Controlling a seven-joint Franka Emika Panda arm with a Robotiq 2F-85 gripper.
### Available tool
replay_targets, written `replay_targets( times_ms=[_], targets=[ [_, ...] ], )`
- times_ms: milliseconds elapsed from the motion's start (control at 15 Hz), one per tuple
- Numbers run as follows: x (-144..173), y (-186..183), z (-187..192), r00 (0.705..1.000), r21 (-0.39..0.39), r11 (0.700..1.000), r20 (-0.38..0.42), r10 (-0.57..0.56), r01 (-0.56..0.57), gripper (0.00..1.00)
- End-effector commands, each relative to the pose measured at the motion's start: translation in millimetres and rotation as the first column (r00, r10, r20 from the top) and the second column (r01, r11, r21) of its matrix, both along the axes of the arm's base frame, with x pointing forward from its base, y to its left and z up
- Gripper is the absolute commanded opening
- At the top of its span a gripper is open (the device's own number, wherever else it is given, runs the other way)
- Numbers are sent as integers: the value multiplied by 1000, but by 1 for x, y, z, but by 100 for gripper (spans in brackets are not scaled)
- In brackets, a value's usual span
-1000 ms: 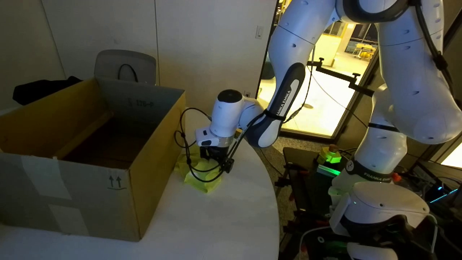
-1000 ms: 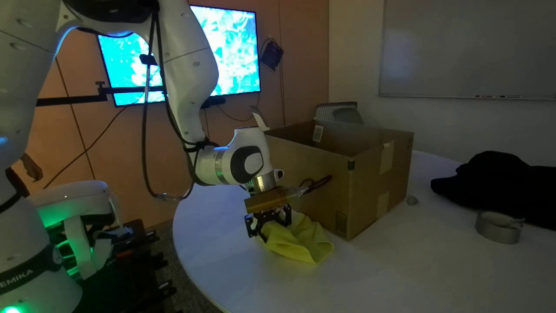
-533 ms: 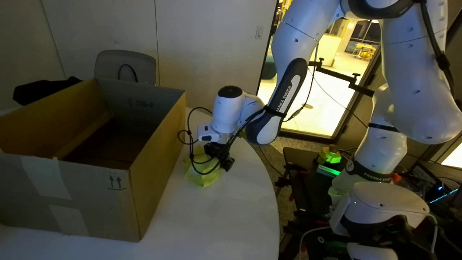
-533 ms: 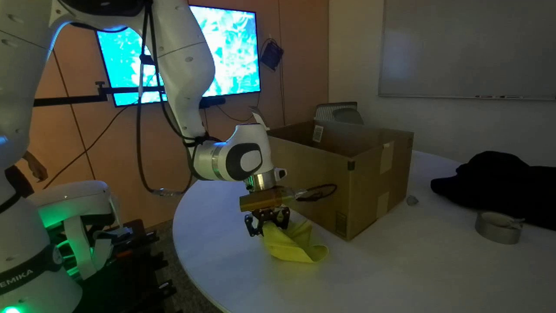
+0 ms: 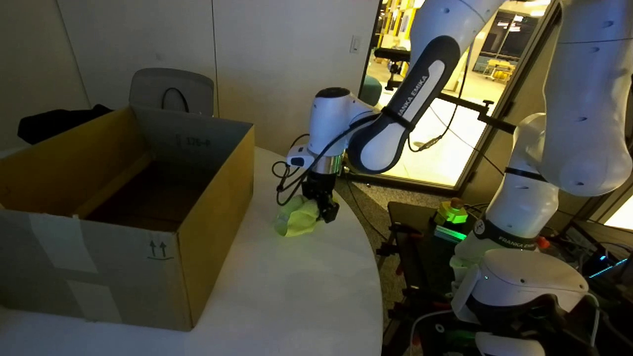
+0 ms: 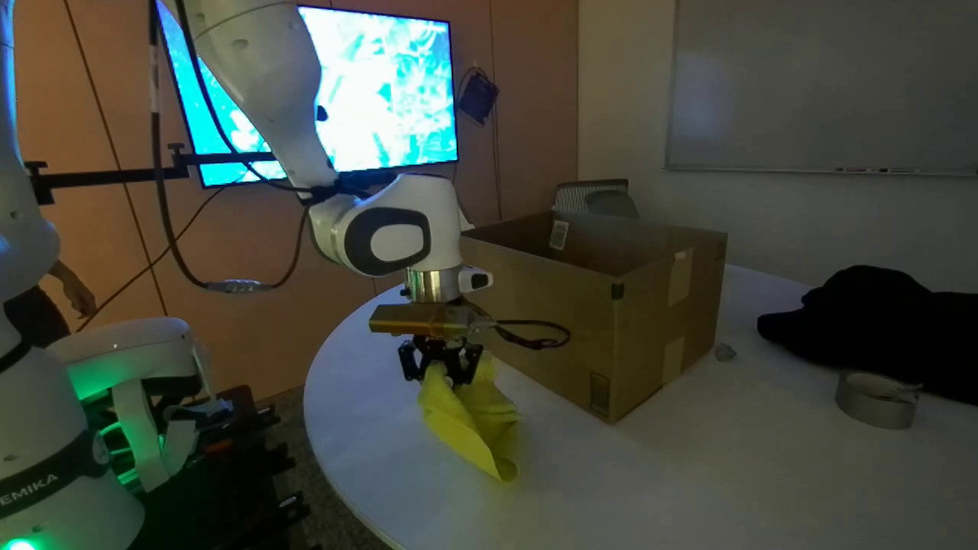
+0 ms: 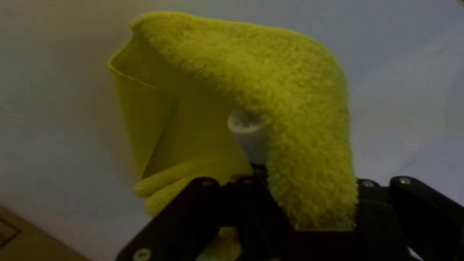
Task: Put the marker on the towel, fold the towel, and then put the folded towel in the box
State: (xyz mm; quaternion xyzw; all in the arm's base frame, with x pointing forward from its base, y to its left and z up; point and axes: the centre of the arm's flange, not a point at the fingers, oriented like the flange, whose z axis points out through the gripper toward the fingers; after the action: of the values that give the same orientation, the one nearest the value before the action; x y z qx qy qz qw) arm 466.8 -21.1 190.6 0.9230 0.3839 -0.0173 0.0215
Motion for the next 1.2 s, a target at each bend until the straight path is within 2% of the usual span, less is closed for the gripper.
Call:
replay_targets(
  times_ms=[0,267,400,533,667,933,1133],
  targets=[
    [-20,-2,83,988,11,989,48,-147,146,10],
    [-2,9,167,954,35,963,135,-269,267,10],
    [11,21,206,916,51,941,214,-339,336,9],
    [25,38,238,867,92,916,297,-400,391,9],
    [40,56,267,802,153,883,373,-467,443,9],
    [70,87,309,665,287,809,464,-585,512,9],
    [98,108,323,548,397,731,487,-680,555,9]
  ],
)
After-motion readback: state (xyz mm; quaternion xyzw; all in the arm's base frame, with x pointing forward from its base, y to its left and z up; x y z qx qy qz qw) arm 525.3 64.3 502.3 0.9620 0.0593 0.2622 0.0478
